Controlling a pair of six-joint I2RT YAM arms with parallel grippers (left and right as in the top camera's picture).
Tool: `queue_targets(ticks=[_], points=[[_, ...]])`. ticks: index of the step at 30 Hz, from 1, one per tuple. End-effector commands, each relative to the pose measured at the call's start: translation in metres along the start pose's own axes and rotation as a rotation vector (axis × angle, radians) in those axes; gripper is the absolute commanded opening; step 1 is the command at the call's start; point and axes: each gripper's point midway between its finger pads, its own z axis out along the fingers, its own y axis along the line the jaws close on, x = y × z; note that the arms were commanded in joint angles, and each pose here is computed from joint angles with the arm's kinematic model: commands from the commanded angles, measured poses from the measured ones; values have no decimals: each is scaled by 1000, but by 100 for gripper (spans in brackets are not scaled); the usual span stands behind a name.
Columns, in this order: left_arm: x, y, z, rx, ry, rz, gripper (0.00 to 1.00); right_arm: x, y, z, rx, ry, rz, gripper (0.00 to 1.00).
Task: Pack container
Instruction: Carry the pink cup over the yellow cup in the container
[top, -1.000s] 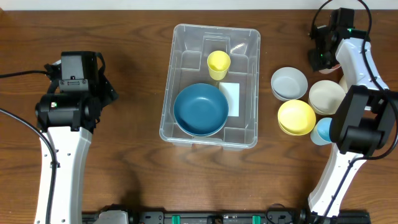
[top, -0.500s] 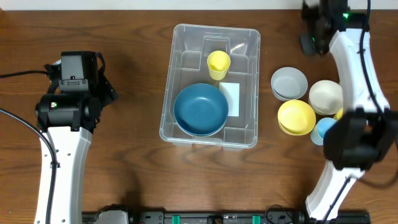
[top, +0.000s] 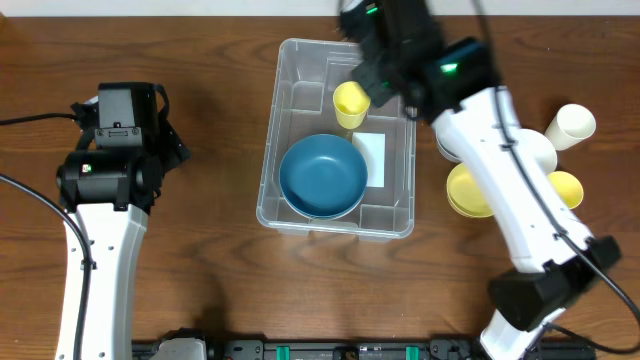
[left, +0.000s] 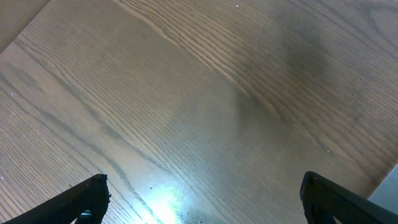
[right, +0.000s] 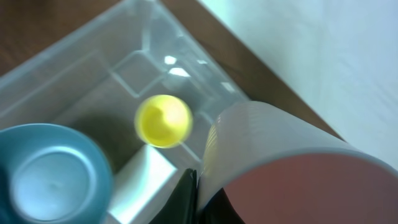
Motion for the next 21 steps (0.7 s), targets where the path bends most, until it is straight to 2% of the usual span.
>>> queue_targets(ticks=[1,11,21], points=[[-2,5,-2,-18,-14,1,98,5,15,26,10,50,13,1],[-2,5,-2,-18,-14,1,98,30,49,93,-35,177,-37,2],[-3,5,-2,-18,-14,1,98,27,68,109,-122,156,-29,1]])
